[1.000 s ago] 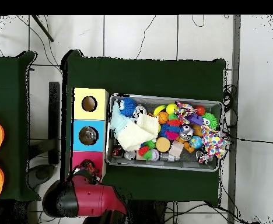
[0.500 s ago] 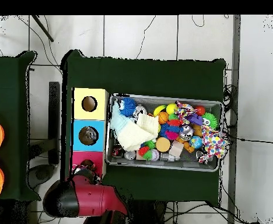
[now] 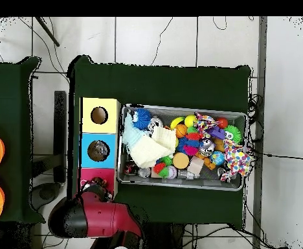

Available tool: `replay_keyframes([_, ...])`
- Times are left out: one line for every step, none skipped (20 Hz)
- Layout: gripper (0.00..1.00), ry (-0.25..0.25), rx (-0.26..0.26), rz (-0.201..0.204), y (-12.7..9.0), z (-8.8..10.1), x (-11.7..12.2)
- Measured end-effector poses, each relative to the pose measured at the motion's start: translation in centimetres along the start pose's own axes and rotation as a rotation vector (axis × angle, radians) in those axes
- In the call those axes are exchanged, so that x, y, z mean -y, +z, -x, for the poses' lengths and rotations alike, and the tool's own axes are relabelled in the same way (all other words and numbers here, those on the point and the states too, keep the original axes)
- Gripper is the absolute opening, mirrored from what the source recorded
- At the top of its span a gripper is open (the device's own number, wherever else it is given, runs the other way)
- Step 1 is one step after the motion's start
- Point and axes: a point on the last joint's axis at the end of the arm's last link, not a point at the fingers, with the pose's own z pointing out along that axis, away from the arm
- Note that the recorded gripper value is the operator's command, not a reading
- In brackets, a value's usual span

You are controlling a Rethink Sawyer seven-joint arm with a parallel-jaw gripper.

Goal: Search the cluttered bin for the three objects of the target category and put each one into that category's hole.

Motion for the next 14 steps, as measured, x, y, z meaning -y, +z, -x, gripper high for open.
replay_keyframes([0.0,0.0,-0.002,-0.002,-0.01,0.04,-0.02])
replay_keyframes([0.0,0.0,-0.005,-0.003,-0.02,0.08,-0.04])
replay_keyframes([0.0,-0.001,-0.009,-0.006,-0.02,0.12,-0.09])
replay_keyframes([0.0,-0.002,-0.011,-0.008,-0.01,0.15,-0.14])
replay_keyframes([0.0,-0.004,-0.018,-0.016,0.01,0.28,-0.26])
replay_keyframes([0.0,-0.005,-0.021,-0.019,0.03,0.34,-0.3])
replay_keyframes([0.0,-0.006,-0.025,-0.023,0.05,0.41,-0.35])
replay_keyframes([0.0,-0.006,-0.027,-0.025,0.07,0.46,-0.35])
replay_keyframes([0.0,-0.006,-0.03,-0.027,0.09,0.52,-0.38])
replay_keyframes([0.0,-0.006,-0.032,-0.028,0.1,0.56,-0.4])
replay_keyframes([0.0,-0.006,-0.036,-0.03,0.11,0.61,-0.43])
replay_keyframes([0.0,-0.006,-0.038,-0.031,0.12,0.64,-0.44])
replay_keyframes([0.0,-0.006,-0.04,-0.032,0.13,0.68,-0.46])
replay_keyframes([0.0,-0.006,-0.041,-0.032,0.14,0.7,-0.47])
